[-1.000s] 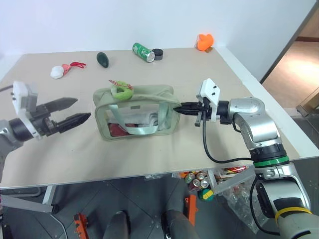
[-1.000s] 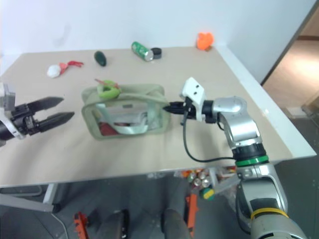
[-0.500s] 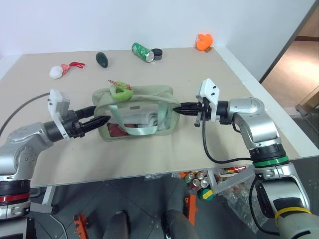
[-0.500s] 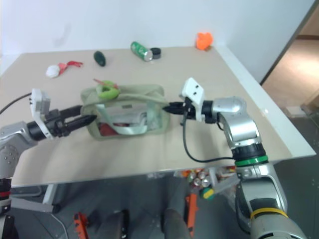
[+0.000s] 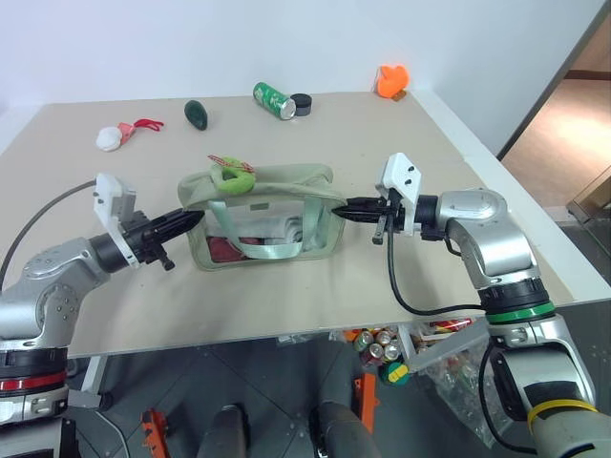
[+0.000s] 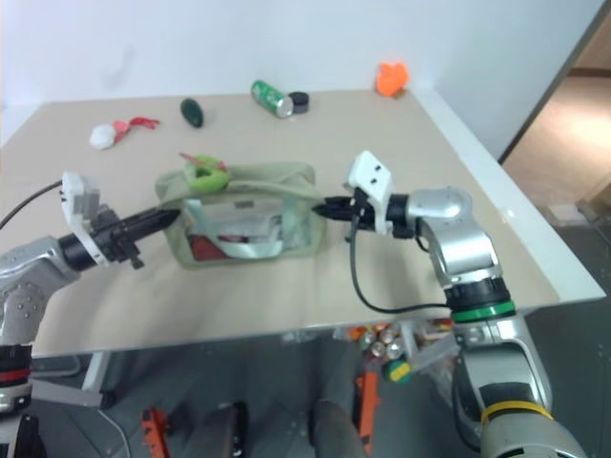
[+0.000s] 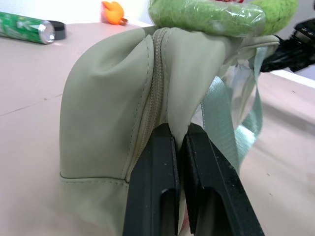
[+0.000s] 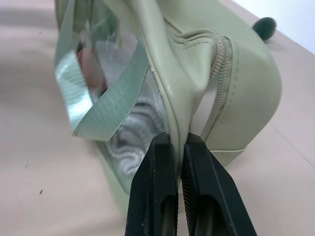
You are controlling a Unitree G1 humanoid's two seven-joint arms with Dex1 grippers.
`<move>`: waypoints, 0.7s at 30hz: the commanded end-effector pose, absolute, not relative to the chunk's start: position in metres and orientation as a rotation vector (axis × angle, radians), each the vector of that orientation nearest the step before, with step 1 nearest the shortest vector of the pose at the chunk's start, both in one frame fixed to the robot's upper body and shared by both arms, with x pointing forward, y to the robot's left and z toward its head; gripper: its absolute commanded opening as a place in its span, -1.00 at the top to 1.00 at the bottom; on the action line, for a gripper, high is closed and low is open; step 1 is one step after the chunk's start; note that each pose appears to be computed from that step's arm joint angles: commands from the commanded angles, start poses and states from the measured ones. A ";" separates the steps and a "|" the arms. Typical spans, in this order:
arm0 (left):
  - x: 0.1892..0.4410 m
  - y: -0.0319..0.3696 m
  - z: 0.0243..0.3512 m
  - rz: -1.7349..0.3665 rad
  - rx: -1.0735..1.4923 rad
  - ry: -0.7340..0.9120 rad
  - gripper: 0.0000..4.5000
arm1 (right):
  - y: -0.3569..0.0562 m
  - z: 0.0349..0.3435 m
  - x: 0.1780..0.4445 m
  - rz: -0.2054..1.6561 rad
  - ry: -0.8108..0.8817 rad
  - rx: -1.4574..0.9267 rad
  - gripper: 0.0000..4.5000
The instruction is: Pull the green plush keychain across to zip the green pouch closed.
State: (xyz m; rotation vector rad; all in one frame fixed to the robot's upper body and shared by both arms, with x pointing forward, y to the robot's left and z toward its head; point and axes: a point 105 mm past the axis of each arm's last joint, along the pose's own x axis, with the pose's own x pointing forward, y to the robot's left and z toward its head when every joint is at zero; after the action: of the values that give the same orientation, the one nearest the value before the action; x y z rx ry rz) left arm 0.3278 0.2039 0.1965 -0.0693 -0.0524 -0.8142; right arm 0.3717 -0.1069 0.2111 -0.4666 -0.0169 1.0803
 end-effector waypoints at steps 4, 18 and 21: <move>0.326 0.199 0.195 -0.793 -0.061 -0.079 1.00 | -0.120 0.228 0.373 1.008 -0.059 -0.415 -0.05; 0.322 0.182 0.171 -0.800 -0.122 -0.061 1.00 | -0.095 0.294 0.340 1.116 -0.351 -0.389 -0.53; 0.322 0.181 0.169 -0.805 -0.121 -0.054 1.00 | -0.060 0.291 0.330 1.197 -0.375 -0.451 -0.53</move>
State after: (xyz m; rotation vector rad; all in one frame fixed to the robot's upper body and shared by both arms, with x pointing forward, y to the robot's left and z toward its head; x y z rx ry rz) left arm 0.3233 0.1901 0.1831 -0.1245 -0.1142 -0.7776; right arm 0.3397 -0.0760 0.2823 -0.3962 -0.3227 1.1634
